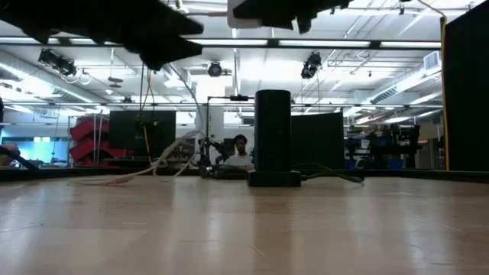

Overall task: Plug in charger
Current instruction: Insert the charger adapter into the black outlet

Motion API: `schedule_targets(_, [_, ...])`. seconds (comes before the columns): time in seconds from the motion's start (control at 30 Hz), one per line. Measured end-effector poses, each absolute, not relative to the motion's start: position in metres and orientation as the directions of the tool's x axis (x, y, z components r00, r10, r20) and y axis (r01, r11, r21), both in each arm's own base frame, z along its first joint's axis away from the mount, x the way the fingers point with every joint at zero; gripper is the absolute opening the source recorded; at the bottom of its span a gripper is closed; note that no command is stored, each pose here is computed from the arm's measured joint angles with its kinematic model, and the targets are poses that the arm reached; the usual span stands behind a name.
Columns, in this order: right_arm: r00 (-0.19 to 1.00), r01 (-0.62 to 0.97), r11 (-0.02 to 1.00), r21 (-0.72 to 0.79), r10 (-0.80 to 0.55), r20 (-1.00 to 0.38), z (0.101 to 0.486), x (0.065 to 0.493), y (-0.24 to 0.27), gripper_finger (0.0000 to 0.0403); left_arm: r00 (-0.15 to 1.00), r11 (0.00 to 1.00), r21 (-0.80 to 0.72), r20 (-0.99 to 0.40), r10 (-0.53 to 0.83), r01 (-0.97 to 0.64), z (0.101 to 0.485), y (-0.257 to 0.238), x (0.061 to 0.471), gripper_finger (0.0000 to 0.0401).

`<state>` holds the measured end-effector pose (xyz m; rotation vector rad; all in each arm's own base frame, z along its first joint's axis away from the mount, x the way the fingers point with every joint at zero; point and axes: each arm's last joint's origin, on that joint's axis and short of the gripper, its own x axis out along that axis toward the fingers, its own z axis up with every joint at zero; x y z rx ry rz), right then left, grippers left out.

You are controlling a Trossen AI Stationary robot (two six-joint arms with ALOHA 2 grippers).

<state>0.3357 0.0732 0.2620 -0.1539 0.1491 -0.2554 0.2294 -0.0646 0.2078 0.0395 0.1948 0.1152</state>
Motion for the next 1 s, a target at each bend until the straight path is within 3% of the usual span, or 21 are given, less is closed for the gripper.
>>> schedule_targets(0.27, [0.973, 0.178, 0.981, -0.076, -0.187, -0.137, 0.262, 0.341, 0.056, 0.0083, 0.863, 0.956, 0.121, -0.411, 0.293, -0.267, 0.181, -0.068, 0.215, 0.0267])
schedule_targets(0.47, [0.969, 0.17, 0.985, -0.025, -0.172, -0.179, 0.258, 0.342, 0.043, 0.0083, 0.837, 0.984, -0.018, -0.528, 0.141, -0.177, 0.172, -0.072, 0.21, 0.026])
schedule_targets(0.73, [0.962, 0.18, 0.984, 0.005, -0.175, -0.209, 0.255, 0.342, 0.038, 0.0083, 0.863, 0.988, -0.093, -0.502, 0.063, -0.126, 0.176, -0.077, 0.212, 0.0258])
schedule_targets(1.0, [0.948, 0.181, 0.981, 0.071, -0.155, -0.278, 0.248, 0.343, 0.022, 0.0083, 0.949, 0.992, 0.111, -0.313, -0.024, 0.061, 0.199, -0.096, 0.217, 0.0233])
